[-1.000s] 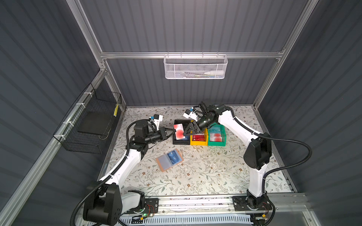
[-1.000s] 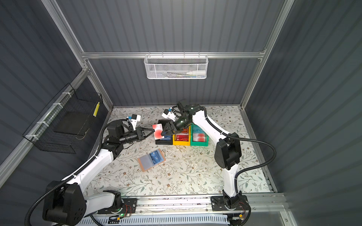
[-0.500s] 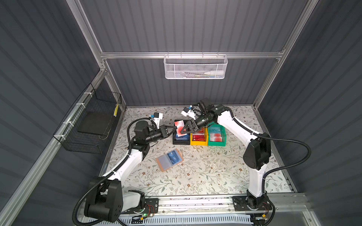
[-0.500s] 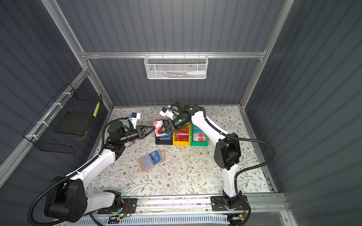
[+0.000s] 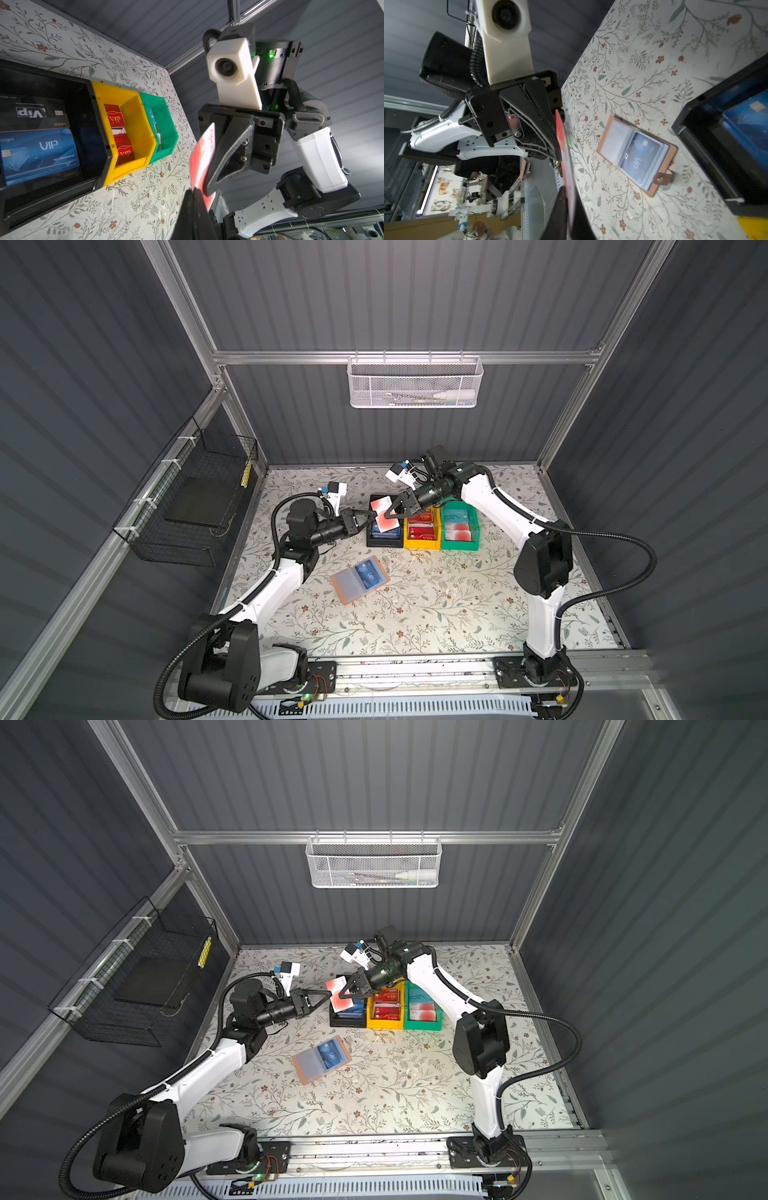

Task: Take the credit cards out of the card holder
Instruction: Place the credit card in the storage box, then take out the credit card from the card holder.

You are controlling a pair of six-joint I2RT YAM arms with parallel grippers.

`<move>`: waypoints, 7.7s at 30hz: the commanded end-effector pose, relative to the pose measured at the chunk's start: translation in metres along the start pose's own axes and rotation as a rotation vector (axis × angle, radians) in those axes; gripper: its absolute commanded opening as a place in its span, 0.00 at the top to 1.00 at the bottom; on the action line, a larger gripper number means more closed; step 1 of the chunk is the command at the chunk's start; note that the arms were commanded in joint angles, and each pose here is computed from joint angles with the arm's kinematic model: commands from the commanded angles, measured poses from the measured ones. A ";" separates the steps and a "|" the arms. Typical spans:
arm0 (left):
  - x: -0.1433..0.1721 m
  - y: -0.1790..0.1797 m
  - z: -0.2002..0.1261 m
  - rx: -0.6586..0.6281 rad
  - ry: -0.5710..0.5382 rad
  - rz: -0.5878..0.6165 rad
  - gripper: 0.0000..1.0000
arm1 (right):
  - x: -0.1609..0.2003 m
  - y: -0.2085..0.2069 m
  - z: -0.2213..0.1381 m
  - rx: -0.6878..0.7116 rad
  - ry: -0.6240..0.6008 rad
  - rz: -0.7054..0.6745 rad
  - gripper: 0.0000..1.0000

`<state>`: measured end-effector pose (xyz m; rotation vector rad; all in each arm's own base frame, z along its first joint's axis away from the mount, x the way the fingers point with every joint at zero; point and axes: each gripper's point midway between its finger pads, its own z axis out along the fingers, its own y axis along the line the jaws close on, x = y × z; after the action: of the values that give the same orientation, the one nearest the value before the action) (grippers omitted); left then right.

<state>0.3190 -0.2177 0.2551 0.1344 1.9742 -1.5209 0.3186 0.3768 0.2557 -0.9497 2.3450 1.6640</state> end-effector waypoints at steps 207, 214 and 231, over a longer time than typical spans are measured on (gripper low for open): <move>0.149 0.190 -0.045 -0.614 0.200 -0.481 0.91 | 0.132 -0.161 0.142 0.508 0.430 0.127 0.83; 0.143 0.183 -0.045 -0.607 0.193 -0.467 0.88 | 0.124 -0.162 0.126 0.537 0.397 0.128 0.83; 0.141 0.184 -0.039 -0.575 0.186 -0.481 0.87 | 0.127 -0.168 0.125 0.530 0.403 0.146 0.83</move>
<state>0.2735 -0.1597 0.0305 -0.4879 2.6450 -1.1270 0.2821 0.4081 0.0265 -1.0972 2.8973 0.8761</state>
